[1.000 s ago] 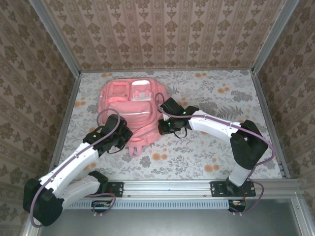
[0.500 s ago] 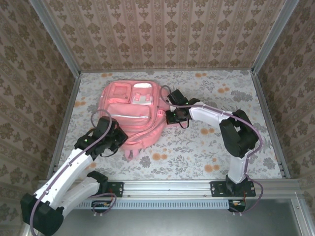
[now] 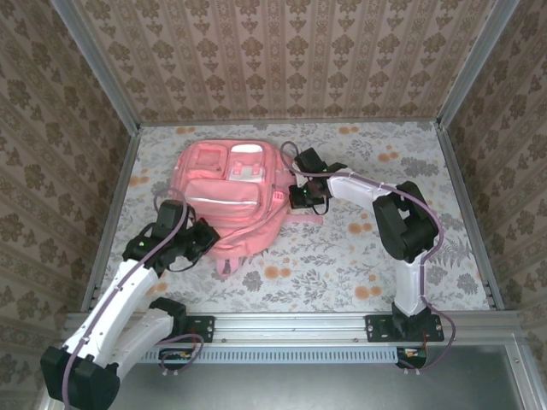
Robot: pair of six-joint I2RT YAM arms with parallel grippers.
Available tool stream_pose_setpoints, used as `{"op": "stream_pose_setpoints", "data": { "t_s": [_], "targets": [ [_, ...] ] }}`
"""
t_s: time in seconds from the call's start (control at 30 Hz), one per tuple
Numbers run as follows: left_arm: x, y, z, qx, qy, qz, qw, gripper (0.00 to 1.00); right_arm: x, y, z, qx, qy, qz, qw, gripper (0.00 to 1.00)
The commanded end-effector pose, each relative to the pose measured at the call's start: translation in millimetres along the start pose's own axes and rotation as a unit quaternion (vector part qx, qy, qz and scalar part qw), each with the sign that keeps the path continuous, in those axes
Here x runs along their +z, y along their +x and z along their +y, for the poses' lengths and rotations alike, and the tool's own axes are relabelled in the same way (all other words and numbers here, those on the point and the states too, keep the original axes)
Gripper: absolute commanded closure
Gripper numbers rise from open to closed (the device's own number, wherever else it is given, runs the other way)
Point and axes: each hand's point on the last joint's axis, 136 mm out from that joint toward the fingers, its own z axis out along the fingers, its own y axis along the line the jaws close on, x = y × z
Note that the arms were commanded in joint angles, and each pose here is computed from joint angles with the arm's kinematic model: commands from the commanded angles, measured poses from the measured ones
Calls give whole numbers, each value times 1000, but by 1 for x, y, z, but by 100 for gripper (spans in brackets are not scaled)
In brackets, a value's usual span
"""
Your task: Pack books, pencil case, and school supplies into a backpack
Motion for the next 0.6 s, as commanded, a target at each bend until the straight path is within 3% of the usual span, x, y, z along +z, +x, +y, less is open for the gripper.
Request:
{"op": "stream_pose_setpoints", "data": {
  "t_s": [0.0,0.07,0.17,0.27,0.4,0.53,0.57],
  "targets": [
    [-7,-8,-37,30,61,-7,998,100,-2,-31,-59,36,80,-39,995,100],
    [-1,-10,-53,32,79,-10,996,100,-7,-40,-61,31,79,-47,995,98],
    [9,-9,-77,45,91,-13,995,100,-19,-55,-57,22,67,-58,996,63],
    [23,-8,-99,54,98,-15,994,98,-38,-67,-49,15,60,-75,995,56],
    [37,-4,-115,80,79,-1,994,69,-73,-75,-39,18,50,-111,992,46],
    [36,-13,-114,108,41,-8,993,16,-114,-69,-40,32,55,-156,986,42],
    [33,-18,-113,116,34,-13,993,10,-124,-66,-43,37,60,-168,983,39]
  ]
}}
